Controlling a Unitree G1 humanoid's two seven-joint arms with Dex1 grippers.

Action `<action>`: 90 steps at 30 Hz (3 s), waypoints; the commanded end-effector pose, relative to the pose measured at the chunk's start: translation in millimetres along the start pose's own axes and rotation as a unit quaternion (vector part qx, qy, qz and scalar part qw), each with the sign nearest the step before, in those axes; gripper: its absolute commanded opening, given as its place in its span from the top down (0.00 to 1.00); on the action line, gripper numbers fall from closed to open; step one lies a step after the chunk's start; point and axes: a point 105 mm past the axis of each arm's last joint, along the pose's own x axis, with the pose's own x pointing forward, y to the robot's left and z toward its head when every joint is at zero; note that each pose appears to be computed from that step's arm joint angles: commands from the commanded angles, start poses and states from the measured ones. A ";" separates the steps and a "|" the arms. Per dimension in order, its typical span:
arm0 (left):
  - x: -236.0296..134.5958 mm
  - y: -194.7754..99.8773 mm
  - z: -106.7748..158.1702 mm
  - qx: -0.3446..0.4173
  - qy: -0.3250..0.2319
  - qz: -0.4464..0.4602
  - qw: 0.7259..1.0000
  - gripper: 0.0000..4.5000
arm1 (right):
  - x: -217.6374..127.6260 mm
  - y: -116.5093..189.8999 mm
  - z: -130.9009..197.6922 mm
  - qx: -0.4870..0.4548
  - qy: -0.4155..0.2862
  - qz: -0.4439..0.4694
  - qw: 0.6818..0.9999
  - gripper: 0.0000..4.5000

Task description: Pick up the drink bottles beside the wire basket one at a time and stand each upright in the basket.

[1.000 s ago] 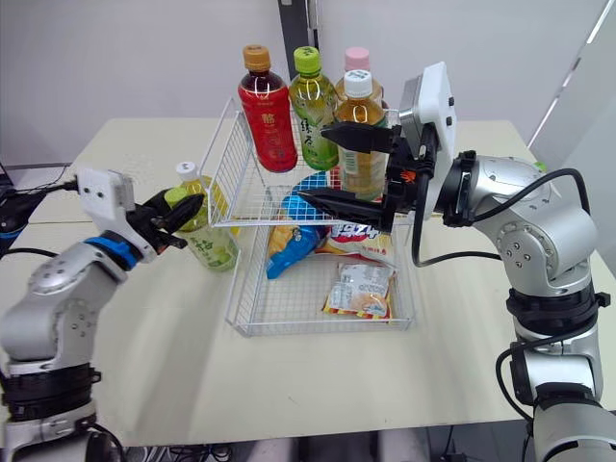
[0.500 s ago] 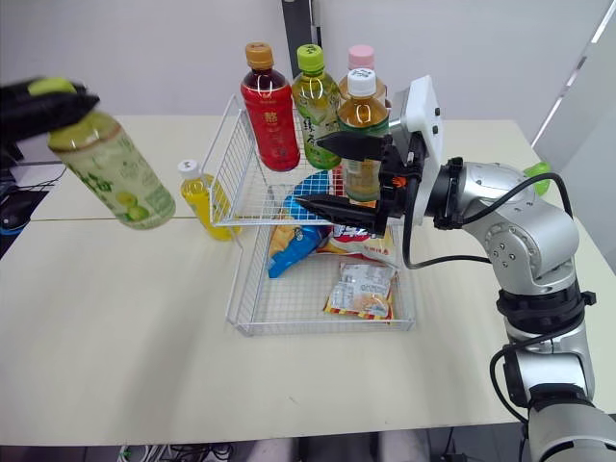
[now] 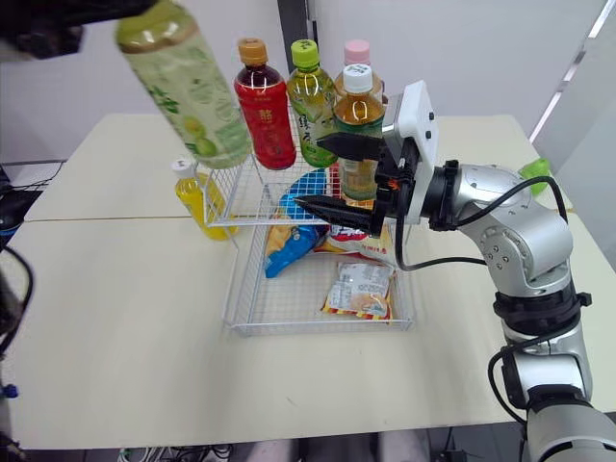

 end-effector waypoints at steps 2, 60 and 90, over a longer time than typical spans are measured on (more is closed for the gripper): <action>16.6 -2.1 2.6 0.050 -0.030 0.000 0.998 0.70 | -9.8 -1.6 13.9 -0.028 -0.010 -0.026 0.999 0.00; -187.3 -32.4 -132.8 0.019 0.045 0.456 0.889 0.00 | 8.3 13.3 12.5 -0.014 -0.030 0.081 0.996 0.00; -108.4 36.8 -203.7 -0.003 0.058 0.486 0.872 0.00 | -3.9 2.3 27.0 -0.043 -0.035 0.019 0.998 0.00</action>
